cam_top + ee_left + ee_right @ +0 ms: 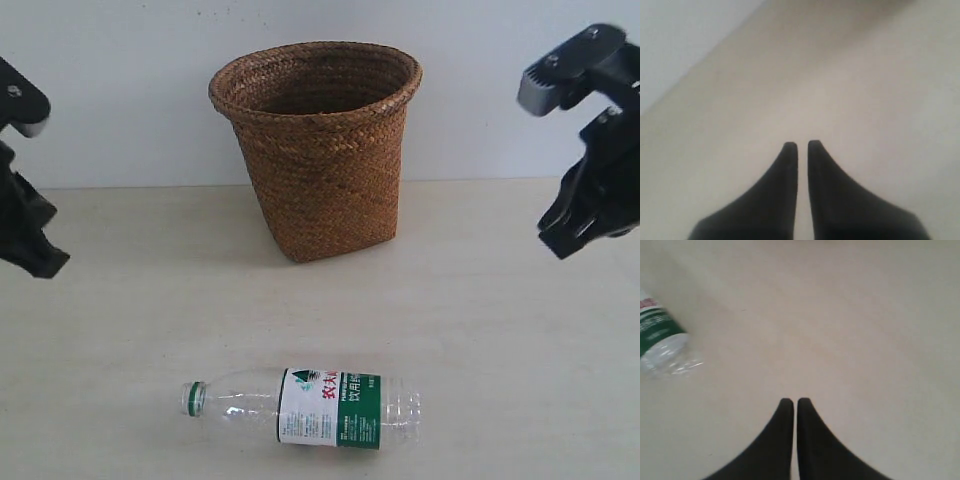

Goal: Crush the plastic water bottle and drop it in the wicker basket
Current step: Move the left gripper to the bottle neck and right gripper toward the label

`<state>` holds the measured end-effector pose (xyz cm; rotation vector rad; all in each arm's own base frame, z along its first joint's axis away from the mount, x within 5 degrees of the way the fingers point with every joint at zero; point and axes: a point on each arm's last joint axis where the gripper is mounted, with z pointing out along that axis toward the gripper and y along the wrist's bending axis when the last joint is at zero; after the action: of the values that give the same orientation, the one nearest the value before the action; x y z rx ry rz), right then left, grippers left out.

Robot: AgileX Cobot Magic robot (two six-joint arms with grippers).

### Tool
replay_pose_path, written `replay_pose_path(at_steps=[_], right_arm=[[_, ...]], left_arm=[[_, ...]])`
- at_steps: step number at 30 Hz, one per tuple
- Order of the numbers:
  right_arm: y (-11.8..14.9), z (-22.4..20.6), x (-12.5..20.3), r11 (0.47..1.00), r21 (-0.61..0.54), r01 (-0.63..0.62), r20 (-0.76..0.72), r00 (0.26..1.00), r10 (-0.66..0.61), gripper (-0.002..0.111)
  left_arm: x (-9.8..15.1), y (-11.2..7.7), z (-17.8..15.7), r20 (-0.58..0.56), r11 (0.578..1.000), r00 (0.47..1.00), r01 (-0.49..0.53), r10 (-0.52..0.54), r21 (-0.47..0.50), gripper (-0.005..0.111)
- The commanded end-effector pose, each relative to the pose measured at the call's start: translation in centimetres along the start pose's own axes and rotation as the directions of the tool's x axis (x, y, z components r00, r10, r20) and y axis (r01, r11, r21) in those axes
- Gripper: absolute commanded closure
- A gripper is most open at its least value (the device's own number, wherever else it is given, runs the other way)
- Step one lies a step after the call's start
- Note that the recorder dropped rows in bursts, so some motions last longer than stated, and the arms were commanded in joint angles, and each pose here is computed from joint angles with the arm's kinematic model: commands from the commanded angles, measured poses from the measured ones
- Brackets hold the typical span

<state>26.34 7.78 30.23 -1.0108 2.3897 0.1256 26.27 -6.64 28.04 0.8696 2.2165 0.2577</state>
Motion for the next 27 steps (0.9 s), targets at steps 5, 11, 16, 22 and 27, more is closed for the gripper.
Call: replay_pose_path(at_steps=[5, 11, 16, 22, 27], right_arm=[[1.8, 1.9, -0.9, 0.956, -0.289, 0.059, 0.031, 0.998, -0.052, 0.108], [2.9, 3.5, -1.4, 0.923, -0.376, 0.08, 0.032, 0.997, -0.073, 0.108], [4.9, 5.5, -2.1, 0.898, -0.423, 0.124, 0.013, 0.991, -0.131, 0.108], [5.4, 6.6, -2.4, 0.885, -0.446, 0.133, -0.004, 0.989, -0.15, 0.108], [5.4, 7.4, -2.3, 0.881, -0.458, 0.12, -0.023, 0.989, -0.147, 0.108]], left_arm=[[-1.1, -3.8, 1.4, 0.089, 0.87, 0.969, -0.245, 0.229, 0.429, 0.102], [-0.8, -5.2, 4.3, 0.124, 0.792, 0.94, -0.336, 0.319, 0.511, 0.102], [-0.4, -7.6, 6.4, 0.208, 0.651, 0.877, -0.463, 0.432, 0.601, 0.07], [0.4, -9.5, 8.5, 0.23, 0.554, 0.832, -0.516, 0.504, 0.653, 0.038], [1.4, -10.1, 10.0, 0.254, 0.47, 0.772, -0.576, 0.583, 0.669, 0.041]])
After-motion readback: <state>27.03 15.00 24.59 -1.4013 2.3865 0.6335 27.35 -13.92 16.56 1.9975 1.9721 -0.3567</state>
